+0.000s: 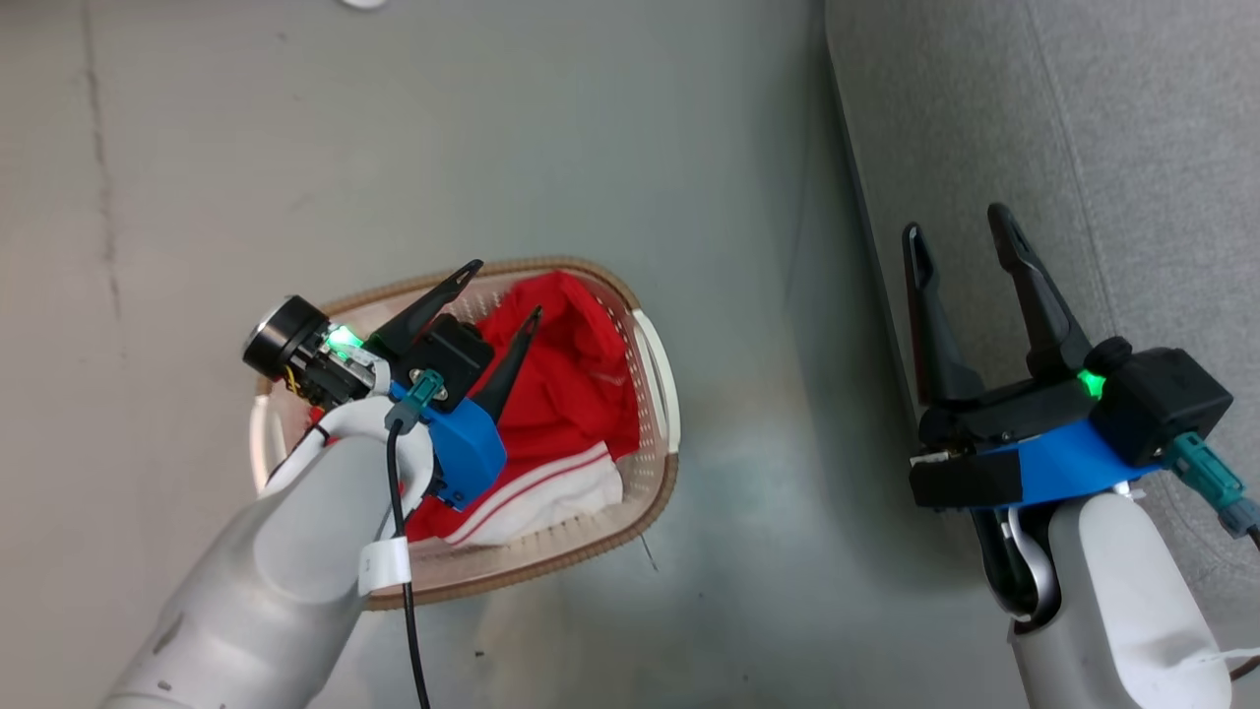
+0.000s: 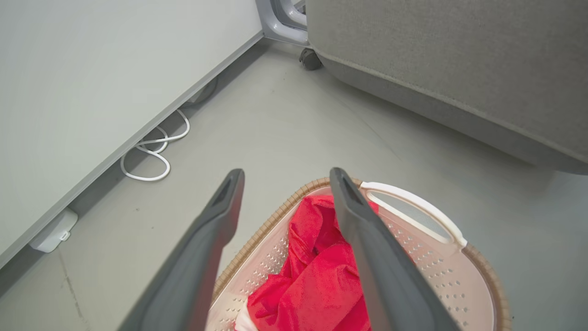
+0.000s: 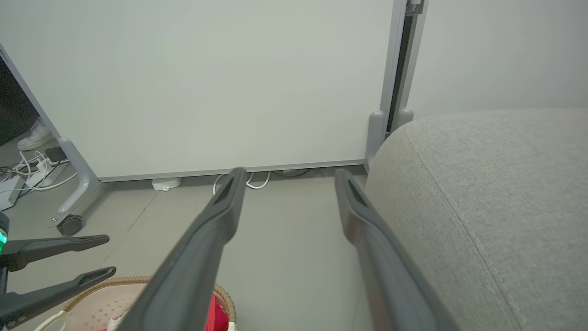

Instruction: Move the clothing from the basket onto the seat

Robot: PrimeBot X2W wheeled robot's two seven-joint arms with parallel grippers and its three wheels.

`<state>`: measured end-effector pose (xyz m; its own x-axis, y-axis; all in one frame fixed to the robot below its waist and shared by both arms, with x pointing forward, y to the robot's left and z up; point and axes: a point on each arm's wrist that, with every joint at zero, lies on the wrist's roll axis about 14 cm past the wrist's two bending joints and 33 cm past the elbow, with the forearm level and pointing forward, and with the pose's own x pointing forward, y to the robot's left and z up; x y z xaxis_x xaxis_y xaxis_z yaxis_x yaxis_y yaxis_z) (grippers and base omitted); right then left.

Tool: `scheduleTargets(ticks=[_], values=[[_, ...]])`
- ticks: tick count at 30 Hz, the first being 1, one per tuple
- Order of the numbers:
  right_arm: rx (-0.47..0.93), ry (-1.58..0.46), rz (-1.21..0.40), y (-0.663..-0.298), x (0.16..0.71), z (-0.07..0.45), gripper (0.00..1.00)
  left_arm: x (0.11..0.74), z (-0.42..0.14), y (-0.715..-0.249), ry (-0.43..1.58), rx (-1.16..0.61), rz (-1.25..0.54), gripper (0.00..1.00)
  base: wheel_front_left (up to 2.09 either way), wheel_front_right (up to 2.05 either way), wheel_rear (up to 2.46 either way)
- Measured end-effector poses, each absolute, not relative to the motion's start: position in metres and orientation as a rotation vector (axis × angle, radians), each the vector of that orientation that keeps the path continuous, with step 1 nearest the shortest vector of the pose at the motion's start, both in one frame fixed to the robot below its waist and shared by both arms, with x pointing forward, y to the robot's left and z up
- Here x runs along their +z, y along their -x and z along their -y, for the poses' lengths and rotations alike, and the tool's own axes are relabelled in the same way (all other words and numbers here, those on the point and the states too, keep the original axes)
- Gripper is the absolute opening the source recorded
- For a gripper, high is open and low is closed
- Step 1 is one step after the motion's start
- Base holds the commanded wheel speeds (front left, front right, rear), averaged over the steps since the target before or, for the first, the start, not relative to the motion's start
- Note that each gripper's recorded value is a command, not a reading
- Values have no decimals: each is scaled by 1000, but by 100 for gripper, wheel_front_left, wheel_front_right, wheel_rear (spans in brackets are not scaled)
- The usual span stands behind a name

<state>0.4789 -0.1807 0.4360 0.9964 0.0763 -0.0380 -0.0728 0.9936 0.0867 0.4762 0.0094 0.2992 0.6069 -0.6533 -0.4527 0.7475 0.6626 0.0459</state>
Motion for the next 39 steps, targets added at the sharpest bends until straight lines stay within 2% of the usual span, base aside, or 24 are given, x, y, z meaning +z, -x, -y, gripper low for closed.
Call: scheduleTargets(ticks=[18,31,39], values=[[61,-38,-166,-504,361,194,100,137,-29,-429,-462,-1031,-838,100,0,0,0],[59,-20,-242,-507,313,198,100,78,-36,-425,-565,-1113,-930,100,0,0,0],[49,-8,-250,-507,303,204,100,45,-44,-419,-651,-1135,-1023,100,0,0,0]])
